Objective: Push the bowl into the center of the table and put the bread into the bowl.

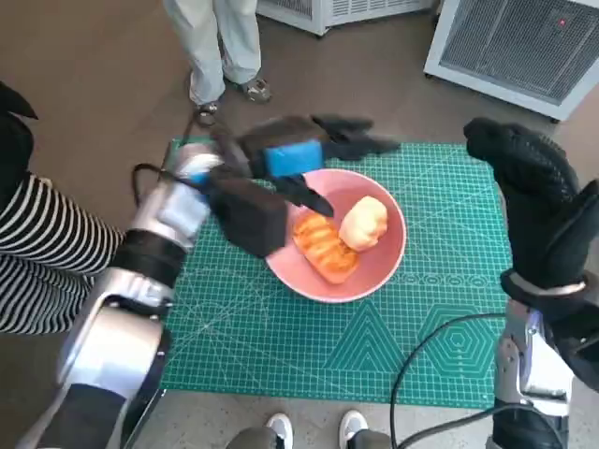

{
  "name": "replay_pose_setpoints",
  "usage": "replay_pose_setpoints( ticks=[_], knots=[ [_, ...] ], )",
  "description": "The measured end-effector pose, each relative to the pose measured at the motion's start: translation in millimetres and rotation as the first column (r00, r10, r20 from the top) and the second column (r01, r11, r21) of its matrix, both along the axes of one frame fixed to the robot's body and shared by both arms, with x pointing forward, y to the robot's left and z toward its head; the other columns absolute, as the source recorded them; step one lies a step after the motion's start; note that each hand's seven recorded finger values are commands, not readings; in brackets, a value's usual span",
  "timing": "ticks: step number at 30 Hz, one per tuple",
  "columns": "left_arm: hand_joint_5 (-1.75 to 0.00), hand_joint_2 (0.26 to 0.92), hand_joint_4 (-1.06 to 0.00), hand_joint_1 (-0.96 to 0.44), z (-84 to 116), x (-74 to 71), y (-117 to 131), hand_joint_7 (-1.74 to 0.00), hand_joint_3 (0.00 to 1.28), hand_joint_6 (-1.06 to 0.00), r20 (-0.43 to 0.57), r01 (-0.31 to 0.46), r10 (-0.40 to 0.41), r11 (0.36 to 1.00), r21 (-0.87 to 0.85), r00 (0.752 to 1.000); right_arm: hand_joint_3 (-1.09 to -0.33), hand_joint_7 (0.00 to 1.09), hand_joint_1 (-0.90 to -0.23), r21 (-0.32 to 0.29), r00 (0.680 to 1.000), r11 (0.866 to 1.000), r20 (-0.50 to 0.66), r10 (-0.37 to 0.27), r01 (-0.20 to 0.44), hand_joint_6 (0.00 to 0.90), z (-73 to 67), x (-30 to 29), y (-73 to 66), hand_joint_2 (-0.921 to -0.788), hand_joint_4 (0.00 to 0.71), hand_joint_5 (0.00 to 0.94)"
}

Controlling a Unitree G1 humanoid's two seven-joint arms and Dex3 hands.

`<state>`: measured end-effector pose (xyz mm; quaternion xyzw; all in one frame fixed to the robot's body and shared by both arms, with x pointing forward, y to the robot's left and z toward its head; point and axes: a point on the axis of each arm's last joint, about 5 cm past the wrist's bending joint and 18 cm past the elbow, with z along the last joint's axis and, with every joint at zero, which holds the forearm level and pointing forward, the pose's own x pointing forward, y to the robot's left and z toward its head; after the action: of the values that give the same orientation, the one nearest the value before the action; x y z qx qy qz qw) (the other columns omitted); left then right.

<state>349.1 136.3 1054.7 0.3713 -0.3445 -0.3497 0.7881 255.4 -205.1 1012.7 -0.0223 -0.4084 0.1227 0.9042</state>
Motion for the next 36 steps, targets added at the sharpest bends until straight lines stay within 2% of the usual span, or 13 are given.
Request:
replay_pose_setpoints(
  ticks=[4,7,12,15,17,22,24,29,36],
  knots=[
    [0.00,0.916,-0.12,-0.58,-6.2,-3.0,11.6,-0.01,0.12,-0.25,-0.038,0.022,-0.029,0.983,-0.181,0.999,-0.700,0.46,-0.661,0.004,1.000,1.000,0.016,0.002,-0.002,0.115,6.4,2.8,1.5,-0.921,0.182,0.002],
    [0.00,0.919,-0.11,-0.60,-11.6,-5.9,17.8,-0.01,0.16,-0.24,-0.061,0.039,-0.061,0.950,-0.311,0.996,-0.699,0.46,-0.661,0.007,1.000,1.000,0.025,0.002,-0.002,0.116,10.8,4.6,2.5,-0.921,0.183,0.002],
    [0.00,0.921,-0.11,-0.61,-15.7,-8.0,22.0,-0.01,0.17,-0.24,-0.083,0.050,-0.086,0.930,-0.363,0.993,-0.699,0.46,-0.661,0.005,1.000,1.000,0.031,0.003,-0.003,0.118,14.0,5.9,3.4,-0.921,0.183,0.002],
    [0.00,0.921,-0.09,-0.64,-17.8,-12.0,20.1,-0.01,0.34,-0.23,-0.089,0.058,-0.106,0.901,-0.429,0.990,-0.683,0.46,-0.669,0.006,0.999,1.000,0.036,0.007,-0.007,0.119,15.6,6.9,4.6,-0.921,0.183,0.002],
    [0.00,0.921,-0.09,-0.64,-21.0,-16.8,18.1,-0.01,0.38,-0.23,-0.086,0.062,-0.123,0.857,-0.511,0.989,-0.678,0.46,-0.674,0.007,0.999,1.000,0.041,0.007,-0.008,0.120,17.0,7.5,5.0,-0.921,0.183,0.002],
    [0.00,0.921,-0.07,-0.65,-37.1,-33.7,9.2,-0.01,0.37,-0.22,-0.104,0.073,-0.200,0.716,-0.694,0.974,-0.676,0.46,-0.680,0.005,0.999,1.000,0.054,0.009,-0.009,0.119,21.5,11.9,10.2,-0.921,0.184,0.002],
    [0.00,0.921,-0.07,-0.65,-46.0,-41.2,7.6,-0.01,0.37,-0.22,-0.123,0.065,-0.226,0.678,-0.732,0.966,-0.675,0.46,-0.681,-0.002,0.999,1.000,0.052,0.004,-0.004,0.119,21.5,13.8,12.0,-0.921,0.185,0.002],
    [0.00,0.921,-0.07,-0.66,-62.0,-50.9,12.6,-0.01,0.35,-0.22,-0.185,0.018,-0.227,0.677,-0.736,0.956,-0.676,0.46,-0.685,0.003,0.999,1.000,0.043,0.002,-0.002,0.117,17.2,16.6,12.7,-0.921,0.184,0.002],
    [0.00,0.921,-0.07,-0.67,-64.2,-54.9,17.5,-0.02,0.33,-0.22,-0.189,-0.004,-0.202,0.673,-0.740,0.961,-0.672,0.46,-0.713,0.007,0.999,1.000,0.042,0.005,-0.005,0.113,13.0,18.2,14.5,-0.921,0.185,0.002]
  ],
)
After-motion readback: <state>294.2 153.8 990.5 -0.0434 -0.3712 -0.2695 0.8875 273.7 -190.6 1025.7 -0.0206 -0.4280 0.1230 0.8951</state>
